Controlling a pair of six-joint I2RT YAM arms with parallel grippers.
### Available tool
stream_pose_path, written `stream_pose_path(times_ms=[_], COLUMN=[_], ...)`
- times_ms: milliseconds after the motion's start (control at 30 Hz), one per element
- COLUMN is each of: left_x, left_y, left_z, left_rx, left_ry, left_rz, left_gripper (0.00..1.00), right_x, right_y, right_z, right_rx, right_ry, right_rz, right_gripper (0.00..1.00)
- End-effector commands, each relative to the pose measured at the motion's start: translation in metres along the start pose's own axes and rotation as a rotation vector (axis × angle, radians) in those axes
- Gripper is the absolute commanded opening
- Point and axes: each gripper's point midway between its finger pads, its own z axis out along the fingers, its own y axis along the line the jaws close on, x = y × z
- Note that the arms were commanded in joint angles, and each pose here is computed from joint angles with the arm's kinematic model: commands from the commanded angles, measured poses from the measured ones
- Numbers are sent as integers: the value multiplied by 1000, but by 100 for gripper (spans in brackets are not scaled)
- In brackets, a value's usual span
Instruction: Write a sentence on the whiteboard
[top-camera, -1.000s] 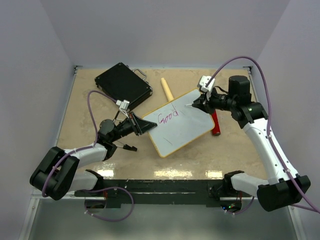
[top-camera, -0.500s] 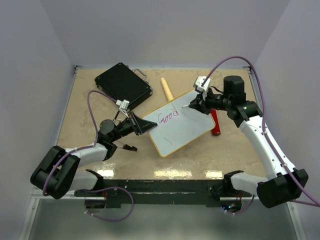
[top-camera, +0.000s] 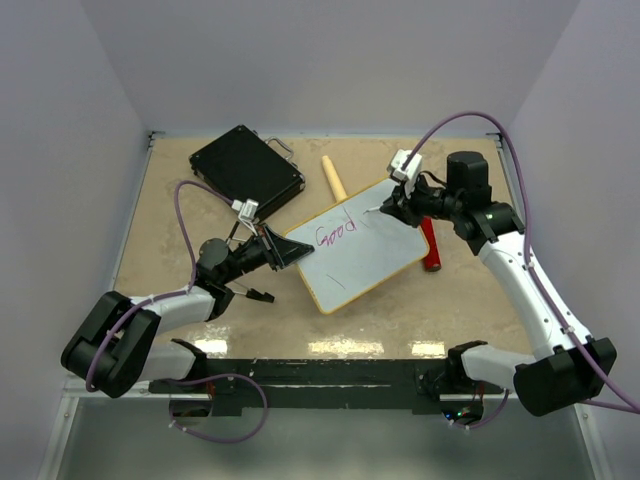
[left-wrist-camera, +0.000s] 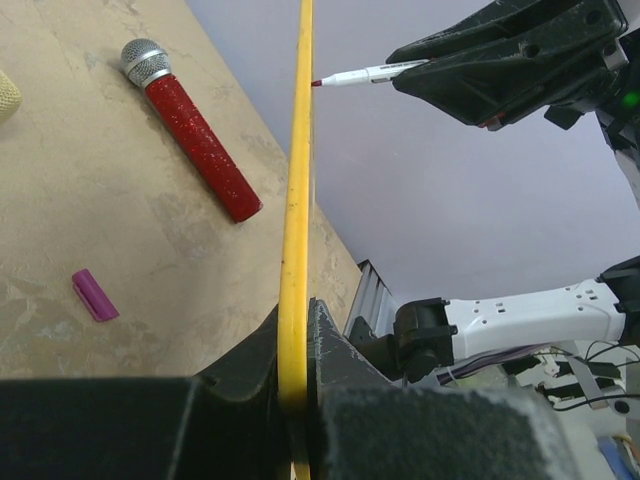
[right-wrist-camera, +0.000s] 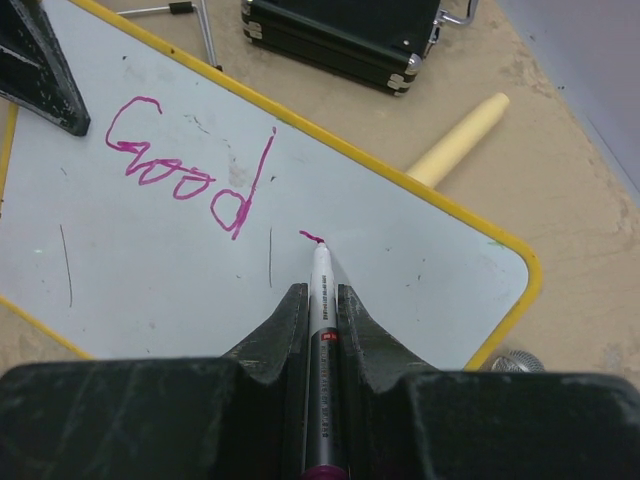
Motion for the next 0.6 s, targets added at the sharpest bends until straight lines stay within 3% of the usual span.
stream_pose_path(times_ms=[0, 567], left_x=[-27, -26], left_y=[-42, -37], left_z=[2, 3], left_rx=[155, 144], left_ry=[-91, -88], left_rz=[93, 86], left_gripper=[0, 0], right_x=[-7, -33], right_y=[-18, -17], right_z=[-4, 3], right_rx=[98, 28], right_ry=[-2, -65], right_rz=[-11, -31], right_gripper=[0, 0])
